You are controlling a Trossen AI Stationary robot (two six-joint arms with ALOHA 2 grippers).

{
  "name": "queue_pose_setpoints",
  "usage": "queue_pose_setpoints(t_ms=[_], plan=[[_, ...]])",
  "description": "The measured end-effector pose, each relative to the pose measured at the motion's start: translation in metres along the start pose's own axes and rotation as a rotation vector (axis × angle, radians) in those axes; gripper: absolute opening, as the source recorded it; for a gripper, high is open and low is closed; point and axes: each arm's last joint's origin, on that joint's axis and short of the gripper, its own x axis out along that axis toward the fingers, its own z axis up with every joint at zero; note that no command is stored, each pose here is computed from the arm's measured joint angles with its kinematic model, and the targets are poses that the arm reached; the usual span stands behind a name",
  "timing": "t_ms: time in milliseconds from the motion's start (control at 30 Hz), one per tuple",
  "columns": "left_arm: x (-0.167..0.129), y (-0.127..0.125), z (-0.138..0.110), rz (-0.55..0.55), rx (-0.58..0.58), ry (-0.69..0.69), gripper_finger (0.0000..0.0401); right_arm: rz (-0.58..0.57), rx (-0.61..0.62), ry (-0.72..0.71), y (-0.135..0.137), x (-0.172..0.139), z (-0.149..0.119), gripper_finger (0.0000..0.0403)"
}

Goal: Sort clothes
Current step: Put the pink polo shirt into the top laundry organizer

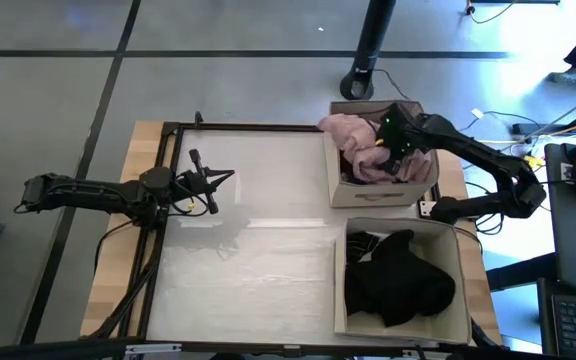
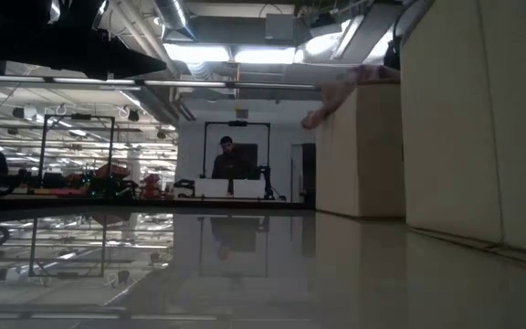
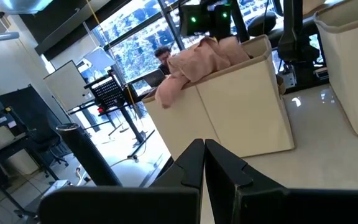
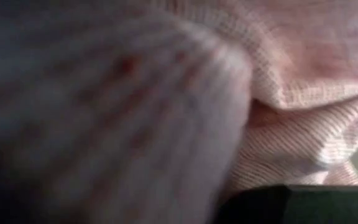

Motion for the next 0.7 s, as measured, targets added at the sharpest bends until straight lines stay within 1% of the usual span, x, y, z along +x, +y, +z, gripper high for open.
queue_pose_setpoints(t_ms=[67,200,267,333,433,567,700], plan=[[0.0,0.0,0.0,0.001,-0.001,0.0,0.0005,0.012,-0.008,0.029,0.002,0.006,-0.005,0.0028],[0.0,0.0,0.0,0.001,0.005,0.0,0.0005,0.015,-0.013,0.034,0.003,0.006,-0.006,0.003],[0.0,0.0,0.0,0.001,0.002,-0.001,0.0005,0.036,-0.014,0.027,0.002,0.002,-0.004,0.0041],[0.0,0.0,0.0,0.001,-0.001,-0.001,0.0005,0.054,-0.017,0.033,0.0,-0.006,-0.003,0.0062],[0.0,0.0,0.0,0.0,-0.002,0.0,0.0005,0.07,-0.024,0.052,-0.004,-0.024,-0.001,0.0105],[0.0,0.0,0.0,0.0,-0.003,0.0,0.0005,0.091,-0.013,0.055,-0.013,-0.063,0.003,0.0161],[0.0,0.0,0.0,0.0,-0.003,0.0,0.0005,0.08,0.046,-0.027,-0.023,-0.106,0.008,0.0198]])
